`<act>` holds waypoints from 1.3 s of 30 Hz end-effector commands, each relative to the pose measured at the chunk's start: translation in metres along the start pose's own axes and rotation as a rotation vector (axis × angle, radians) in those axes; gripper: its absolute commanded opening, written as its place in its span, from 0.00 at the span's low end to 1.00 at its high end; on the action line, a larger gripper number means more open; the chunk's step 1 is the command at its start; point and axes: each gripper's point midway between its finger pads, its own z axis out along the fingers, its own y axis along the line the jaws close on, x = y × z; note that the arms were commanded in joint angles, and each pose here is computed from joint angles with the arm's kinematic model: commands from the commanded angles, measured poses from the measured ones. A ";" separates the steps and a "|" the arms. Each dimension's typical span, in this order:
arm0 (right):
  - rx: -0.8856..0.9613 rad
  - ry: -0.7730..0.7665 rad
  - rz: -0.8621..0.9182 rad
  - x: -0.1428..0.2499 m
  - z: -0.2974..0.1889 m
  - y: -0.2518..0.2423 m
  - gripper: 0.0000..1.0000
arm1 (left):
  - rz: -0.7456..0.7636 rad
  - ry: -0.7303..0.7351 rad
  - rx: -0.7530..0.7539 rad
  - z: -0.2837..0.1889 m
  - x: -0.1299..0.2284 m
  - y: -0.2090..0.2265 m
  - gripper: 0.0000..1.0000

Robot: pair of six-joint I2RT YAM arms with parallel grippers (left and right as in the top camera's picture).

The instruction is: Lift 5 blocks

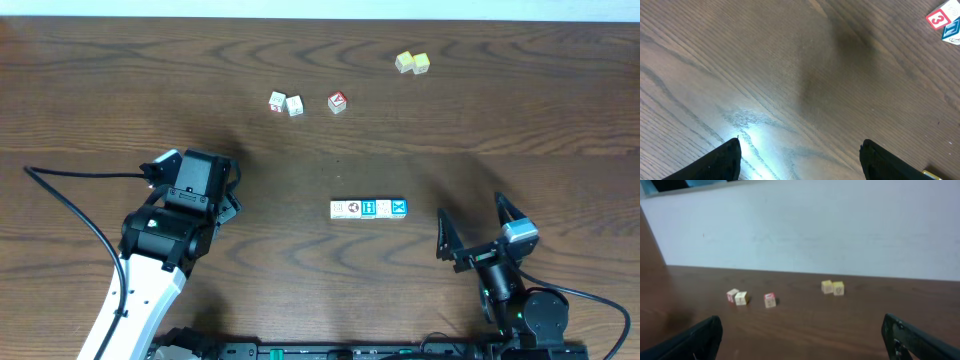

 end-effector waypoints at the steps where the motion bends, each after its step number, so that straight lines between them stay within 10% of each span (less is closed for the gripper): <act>1: 0.065 -0.040 -0.026 -0.008 -0.001 -0.012 0.99 | -0.003 -0.024 -0.008 -0.003 -0.008 0.000 0.77; 39: 0.248 0.118 -0.074 0.040 -0.007 -0.051 0.99 | -0.003 -0.024 -0.008 -0.003 -0.008 0.000 0.77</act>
